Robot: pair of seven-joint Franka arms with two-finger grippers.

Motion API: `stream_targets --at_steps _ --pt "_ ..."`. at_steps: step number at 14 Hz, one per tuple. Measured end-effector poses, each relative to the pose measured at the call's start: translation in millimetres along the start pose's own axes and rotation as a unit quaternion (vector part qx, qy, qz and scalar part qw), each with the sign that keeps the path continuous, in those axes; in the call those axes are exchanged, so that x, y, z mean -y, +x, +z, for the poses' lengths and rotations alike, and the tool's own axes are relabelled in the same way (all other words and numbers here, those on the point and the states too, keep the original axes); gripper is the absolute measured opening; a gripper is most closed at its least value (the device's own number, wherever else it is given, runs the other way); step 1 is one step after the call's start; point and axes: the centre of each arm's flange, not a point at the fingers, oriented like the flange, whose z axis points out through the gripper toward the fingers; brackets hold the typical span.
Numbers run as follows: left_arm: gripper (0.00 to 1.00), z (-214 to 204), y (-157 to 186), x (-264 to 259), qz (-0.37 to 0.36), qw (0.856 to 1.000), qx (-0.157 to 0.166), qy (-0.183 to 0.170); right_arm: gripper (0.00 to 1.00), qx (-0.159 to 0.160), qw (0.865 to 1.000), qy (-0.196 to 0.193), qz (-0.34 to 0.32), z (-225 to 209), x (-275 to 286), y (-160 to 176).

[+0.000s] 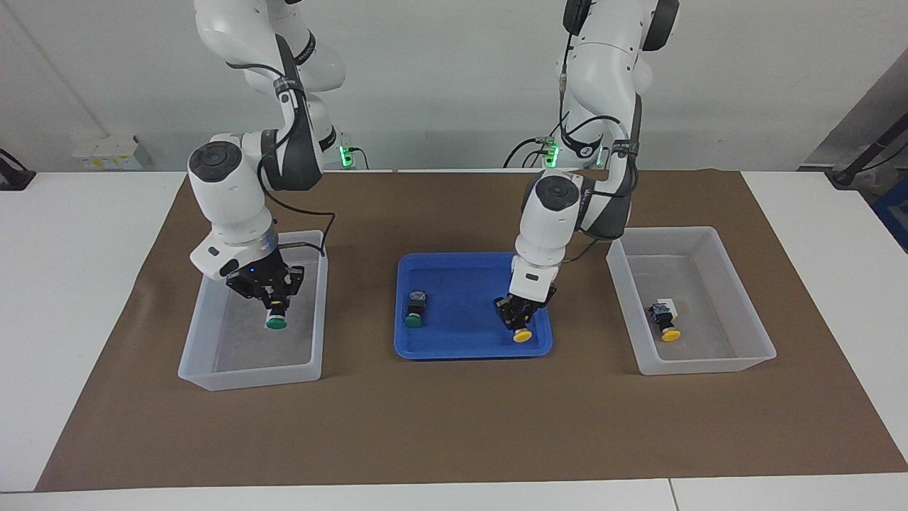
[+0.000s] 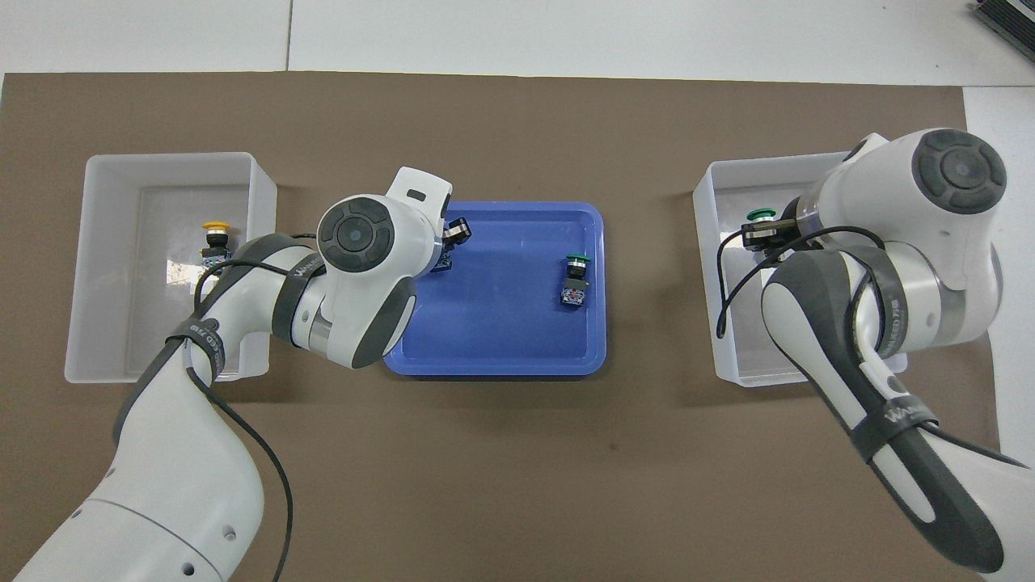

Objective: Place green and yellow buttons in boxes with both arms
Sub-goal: 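Carry the green button to its box while the left gripper carries yellow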

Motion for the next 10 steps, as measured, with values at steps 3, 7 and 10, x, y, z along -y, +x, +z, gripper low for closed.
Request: stream_targets --at_steps 3,7,10 --pt "0.43 -27.8 41.6 22.8 0.009 1.000 0.007 0.015 0.32 -0.026 1.000 0.000 -0.008 15.6 -2.1 -1.8" --pt "0.43 -68.6 111.5 101.2 0.060 0.997 0.028 0.040 0.32 -0.048 0.999 0.000 -0.008 47.4 -3.0 3.2" --pt "0.43 -87.0 157.9 181.7 0.107 0.992 0.045 0.051 0.32 -0.053 0.999 0.001 -0.008 70.3 -1.7 5.2"
